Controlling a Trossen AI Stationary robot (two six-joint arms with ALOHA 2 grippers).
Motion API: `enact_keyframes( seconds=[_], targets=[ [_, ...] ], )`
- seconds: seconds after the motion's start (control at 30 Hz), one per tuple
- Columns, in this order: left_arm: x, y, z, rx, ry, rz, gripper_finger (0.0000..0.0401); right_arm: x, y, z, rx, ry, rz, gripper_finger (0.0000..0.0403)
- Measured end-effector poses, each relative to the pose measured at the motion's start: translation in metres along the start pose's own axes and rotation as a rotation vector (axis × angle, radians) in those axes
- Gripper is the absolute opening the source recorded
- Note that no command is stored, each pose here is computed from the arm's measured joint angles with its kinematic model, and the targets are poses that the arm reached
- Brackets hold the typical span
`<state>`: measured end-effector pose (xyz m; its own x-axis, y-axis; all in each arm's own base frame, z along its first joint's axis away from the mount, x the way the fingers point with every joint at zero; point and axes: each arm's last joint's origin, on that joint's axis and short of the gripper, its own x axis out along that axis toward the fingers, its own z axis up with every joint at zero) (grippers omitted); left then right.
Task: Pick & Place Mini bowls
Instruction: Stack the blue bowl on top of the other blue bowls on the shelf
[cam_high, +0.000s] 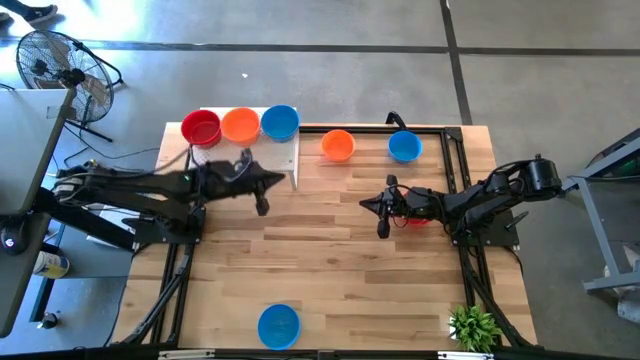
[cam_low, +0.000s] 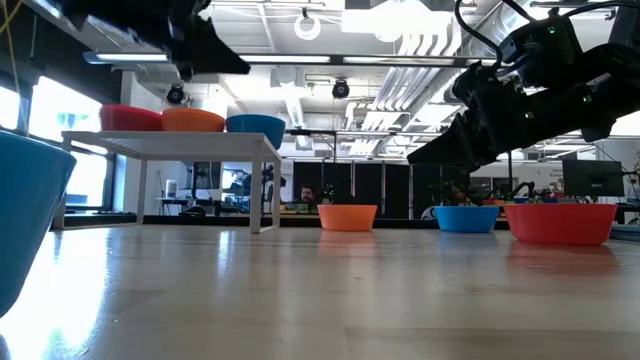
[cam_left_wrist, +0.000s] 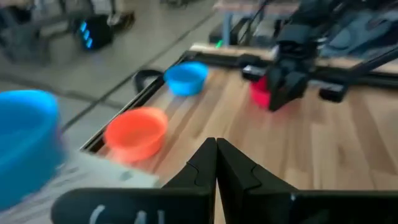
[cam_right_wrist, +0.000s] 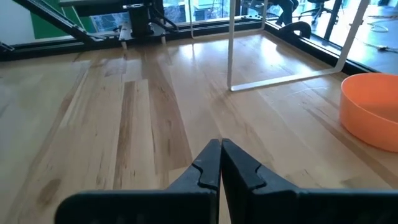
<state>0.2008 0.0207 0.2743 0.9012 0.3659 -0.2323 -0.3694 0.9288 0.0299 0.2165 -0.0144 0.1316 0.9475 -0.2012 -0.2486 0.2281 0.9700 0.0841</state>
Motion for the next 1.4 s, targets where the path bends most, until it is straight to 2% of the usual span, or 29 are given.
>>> enact_keyframes(
  seconds=[0.13, 0.3, 0.5, 0.73, 1.0, 1.4],
  targets=[
    [0.005, -0.005, -0.026, -0.016, -0.138, -0.074, 0.0001, 0.000, -0.001, 0.001, 0.027, -0.007, -0.031, 0.0002],
    [0.001, -0.004, -0.045, -0.021, -0.238, -0.123, 0.0001, -0.004, -0.005, 0.010, 0.226, -0.082, -0.151, 0.0014],
    [0.000, -0.004, -0.051, 0.052, -0.265, -0.139, 0.0001, -0.019, -0.021, 0.023, 0.392, -0.129, -0.333, 0.0055],
    [-0.001, -0.006, -0.051, 0.099, -0.275, -0.211, 0.0001, -0.046, -0.046, 0.027, 0.589, -0.106, -0.543, 0.0117],
    [-0.001, -0.006, -0.051, 0.118, -0.278, -0.223, 0.0001, -0.066, -0.074, 0.018, 0.697, -0.073, -0.805, 0.0149],
    [-0.001, -0.006, -0.051, 0.144, -0.280, -0.220, 0.0001, -0.067, -0.114, 0.038, 0.737, 0.193, -1.139, 0.0150]
  ],
)
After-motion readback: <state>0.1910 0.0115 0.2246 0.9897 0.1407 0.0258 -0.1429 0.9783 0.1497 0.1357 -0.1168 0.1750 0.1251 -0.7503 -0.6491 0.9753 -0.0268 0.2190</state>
